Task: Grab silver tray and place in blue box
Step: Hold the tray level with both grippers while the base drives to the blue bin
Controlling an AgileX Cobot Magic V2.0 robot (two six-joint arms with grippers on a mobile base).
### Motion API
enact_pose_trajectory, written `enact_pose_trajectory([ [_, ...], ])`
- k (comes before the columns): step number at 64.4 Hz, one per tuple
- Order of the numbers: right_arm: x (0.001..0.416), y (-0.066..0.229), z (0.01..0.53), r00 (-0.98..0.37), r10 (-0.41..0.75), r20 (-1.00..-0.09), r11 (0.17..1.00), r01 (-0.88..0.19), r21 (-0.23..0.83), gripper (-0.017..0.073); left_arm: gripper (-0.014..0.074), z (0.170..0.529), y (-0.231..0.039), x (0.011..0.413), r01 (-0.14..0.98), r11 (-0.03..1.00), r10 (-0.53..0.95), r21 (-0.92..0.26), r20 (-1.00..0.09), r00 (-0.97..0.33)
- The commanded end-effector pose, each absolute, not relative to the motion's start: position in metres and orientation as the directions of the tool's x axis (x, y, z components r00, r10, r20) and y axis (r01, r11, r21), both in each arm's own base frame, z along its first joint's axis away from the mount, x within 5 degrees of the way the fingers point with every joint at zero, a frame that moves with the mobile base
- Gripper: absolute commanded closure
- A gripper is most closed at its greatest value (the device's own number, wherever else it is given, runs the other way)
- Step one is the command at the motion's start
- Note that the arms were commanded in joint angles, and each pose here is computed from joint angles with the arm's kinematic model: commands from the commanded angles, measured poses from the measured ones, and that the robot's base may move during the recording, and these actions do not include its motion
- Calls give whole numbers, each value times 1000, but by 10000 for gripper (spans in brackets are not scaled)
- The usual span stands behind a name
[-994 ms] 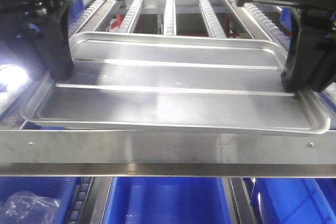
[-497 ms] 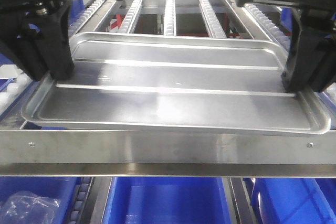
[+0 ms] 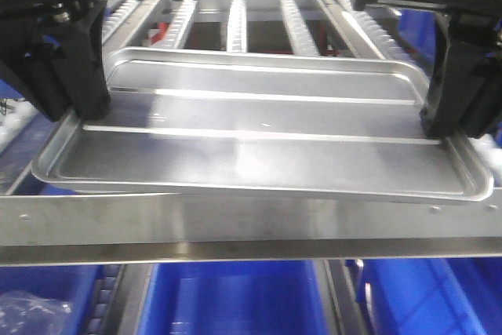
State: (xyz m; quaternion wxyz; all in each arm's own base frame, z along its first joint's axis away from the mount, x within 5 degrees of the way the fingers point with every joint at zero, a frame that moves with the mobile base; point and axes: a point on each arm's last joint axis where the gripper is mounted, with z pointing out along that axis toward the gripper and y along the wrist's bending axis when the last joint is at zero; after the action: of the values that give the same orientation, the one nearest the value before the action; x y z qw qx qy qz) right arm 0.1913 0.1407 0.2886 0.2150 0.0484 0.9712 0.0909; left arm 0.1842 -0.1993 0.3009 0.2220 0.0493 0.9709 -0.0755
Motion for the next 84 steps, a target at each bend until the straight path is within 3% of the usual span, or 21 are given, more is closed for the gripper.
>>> enact_pose_trajectory([
  [1, 192, 145, 308, -864, 161, -476, 957, 18, 291, 501, 608, 322, -205, 181, 164, 958, 25, -235, -502, -865],
  [84, 192, 145, 308, -864, 161, -476, 957, 18, 291, 501, 608, 322, -205, 181, 164, 958, 25, -235, -502, -865],
])
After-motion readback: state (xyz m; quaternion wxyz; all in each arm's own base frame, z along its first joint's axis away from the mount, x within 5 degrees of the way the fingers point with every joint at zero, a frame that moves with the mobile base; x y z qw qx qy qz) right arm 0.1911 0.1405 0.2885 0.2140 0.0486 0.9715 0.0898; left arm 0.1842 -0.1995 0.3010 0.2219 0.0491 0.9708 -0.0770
